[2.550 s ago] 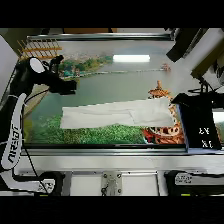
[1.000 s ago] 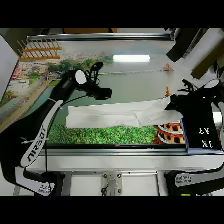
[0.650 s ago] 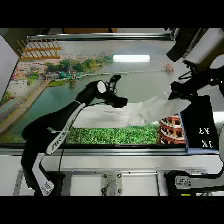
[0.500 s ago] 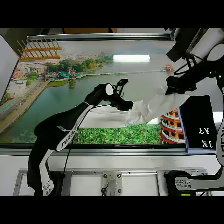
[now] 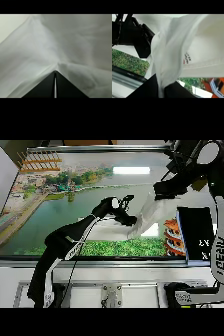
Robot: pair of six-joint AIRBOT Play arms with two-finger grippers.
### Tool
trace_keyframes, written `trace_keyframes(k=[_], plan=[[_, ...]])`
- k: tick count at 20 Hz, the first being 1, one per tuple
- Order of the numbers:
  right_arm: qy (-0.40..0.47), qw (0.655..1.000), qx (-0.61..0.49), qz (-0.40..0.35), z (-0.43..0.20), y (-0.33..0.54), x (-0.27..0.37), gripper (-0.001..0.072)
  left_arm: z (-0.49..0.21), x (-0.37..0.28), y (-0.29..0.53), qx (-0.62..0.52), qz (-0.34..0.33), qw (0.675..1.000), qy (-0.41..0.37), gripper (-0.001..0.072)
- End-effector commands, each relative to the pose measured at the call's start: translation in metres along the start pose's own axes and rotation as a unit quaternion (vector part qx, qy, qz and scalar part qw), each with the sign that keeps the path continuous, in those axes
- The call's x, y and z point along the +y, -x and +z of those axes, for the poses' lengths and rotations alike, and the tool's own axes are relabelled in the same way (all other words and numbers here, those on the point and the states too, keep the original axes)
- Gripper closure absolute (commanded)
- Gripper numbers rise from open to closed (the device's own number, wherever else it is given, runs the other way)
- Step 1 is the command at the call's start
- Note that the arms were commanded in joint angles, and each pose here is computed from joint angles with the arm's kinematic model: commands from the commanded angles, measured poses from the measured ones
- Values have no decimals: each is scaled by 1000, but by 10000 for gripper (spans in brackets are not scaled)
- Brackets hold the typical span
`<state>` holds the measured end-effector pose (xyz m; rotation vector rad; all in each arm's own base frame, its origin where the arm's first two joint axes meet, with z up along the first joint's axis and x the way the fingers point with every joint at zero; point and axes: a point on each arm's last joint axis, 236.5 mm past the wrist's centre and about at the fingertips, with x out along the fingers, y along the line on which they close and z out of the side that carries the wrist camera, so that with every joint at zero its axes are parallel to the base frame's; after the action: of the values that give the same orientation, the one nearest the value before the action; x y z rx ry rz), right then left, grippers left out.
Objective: Fold the clothes and pants, and hang the long-sleeved shirts on hangers.
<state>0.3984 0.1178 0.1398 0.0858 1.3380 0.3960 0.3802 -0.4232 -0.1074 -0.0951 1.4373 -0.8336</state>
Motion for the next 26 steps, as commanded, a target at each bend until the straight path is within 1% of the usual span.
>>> trace_keyframes(k=[1,4,7,10,17,22,23,24,25,26], plan=[[19,1000,3,6,-1,-3,20,701,15,14,34,-21,1,1000,13,703],[34,999,4,13,-2,-10,44,701,42,40,93,-76,17,997,26,703],[39,999,-12,26,3,-16,74,701,52,85,159,-115,76,990,29,703],[43,998,-21,43,6,-30,112,701,48,125,222,-142,112,982,53,702],[32,995,-19,88,0,-100,214,701,29,189,332,-209,141,960,123,702],[38,992,-15,122,-7,-183,277,699,18,210,370,-238,151,948,149,702],[33,989,-24,143,-5,-201,293,651,17,212,374,-240,152,947,152,702],[23,985,-34,170,-2,-216,310,482,17,212,374,-240,152,947,152,702],[18,977,-45,210,0,-225,333,256,17,212,374,-241,152,946,152,702],[26,964,-55,261,0,-226,360,148,18,212,374,-243,153,946,152,702]])
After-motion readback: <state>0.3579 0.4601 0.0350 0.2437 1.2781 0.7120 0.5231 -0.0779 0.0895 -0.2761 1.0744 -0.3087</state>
